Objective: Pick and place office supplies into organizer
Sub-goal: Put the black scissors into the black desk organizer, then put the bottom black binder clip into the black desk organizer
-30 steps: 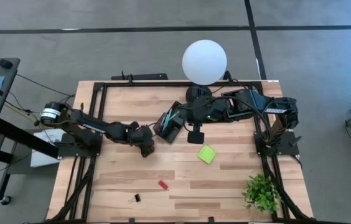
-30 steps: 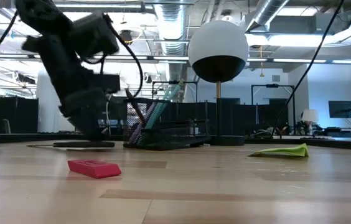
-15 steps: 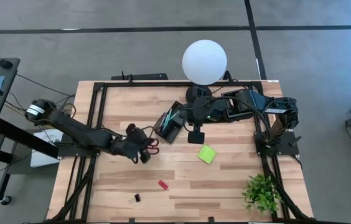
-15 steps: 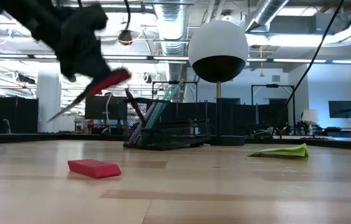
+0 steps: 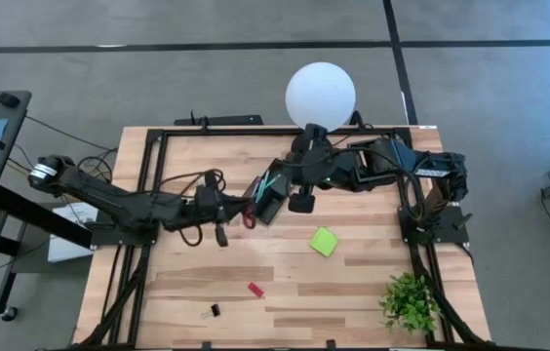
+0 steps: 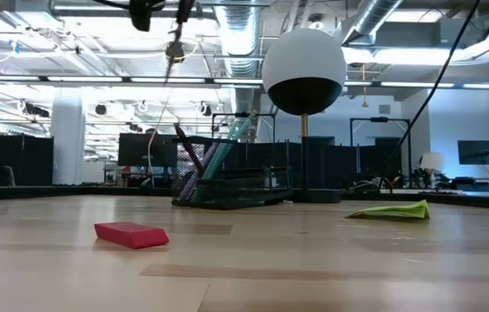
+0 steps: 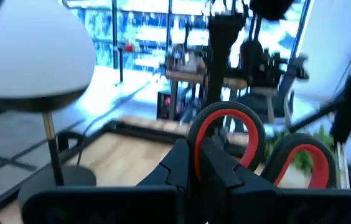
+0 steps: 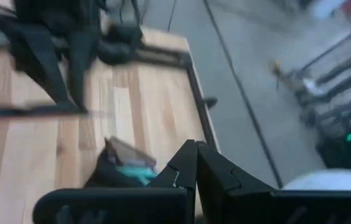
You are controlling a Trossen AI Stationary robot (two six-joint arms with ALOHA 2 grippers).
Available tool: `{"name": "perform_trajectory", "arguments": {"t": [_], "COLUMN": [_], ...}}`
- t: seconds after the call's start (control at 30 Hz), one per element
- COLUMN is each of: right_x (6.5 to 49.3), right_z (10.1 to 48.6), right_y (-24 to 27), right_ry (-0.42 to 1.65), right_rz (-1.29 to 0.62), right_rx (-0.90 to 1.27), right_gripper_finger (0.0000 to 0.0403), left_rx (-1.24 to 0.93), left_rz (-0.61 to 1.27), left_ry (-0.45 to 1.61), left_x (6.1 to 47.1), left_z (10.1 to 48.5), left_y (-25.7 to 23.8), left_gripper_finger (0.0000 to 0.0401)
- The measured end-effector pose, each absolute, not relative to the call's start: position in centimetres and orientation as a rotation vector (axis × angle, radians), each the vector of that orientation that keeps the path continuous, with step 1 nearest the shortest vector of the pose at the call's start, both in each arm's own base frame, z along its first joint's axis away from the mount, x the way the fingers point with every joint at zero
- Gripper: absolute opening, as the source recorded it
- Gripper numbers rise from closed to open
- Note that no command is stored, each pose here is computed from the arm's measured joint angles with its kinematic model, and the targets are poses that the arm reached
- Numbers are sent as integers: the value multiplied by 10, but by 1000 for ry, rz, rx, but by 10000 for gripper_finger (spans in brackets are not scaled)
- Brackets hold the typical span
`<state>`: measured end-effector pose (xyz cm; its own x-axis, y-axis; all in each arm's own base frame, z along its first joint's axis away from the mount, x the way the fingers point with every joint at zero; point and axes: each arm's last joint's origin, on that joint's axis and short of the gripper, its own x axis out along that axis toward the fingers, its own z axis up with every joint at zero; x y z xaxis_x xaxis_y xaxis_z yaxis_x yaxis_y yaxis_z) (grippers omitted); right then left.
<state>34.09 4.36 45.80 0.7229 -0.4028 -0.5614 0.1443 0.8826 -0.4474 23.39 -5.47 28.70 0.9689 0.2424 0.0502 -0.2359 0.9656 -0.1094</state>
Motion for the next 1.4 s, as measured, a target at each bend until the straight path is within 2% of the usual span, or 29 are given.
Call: {"name": "perform_trajectory", "arguments": {"t": [0.17,0.33,0.6,0.8,0.93,1.17,1.4], "right_x": [344,325,311,310,311,311,311], "right_z": [474,499,501,497,497,498,498], "right_y": [64,81,90,89,86,87,87], "right_ry": [542,388,414,447,447,437,432], "right_rz": [-243,-193,-156,-158,-168,-168,-169], "right_rx": [-483,-512,-499,-485,-465,-460,-458], "right_gripper_finger": [0,0,0,0,0,0,0], "left_rx": [-109,-190,-285,-341,-383,-445,-462], "left_rz": [260,190,195,222,245,416,486], "left_ry": [-151,-295,-338,-340,-315,-241,-276], "left_x": [255,272,275,270,267,267,266], "left_z": [270,244,197,185,179,168,169], "left_y": [-35,-5,12,13,14,18,20], "left_gripper_finger": [4,4,3,5,20,64,109]}}
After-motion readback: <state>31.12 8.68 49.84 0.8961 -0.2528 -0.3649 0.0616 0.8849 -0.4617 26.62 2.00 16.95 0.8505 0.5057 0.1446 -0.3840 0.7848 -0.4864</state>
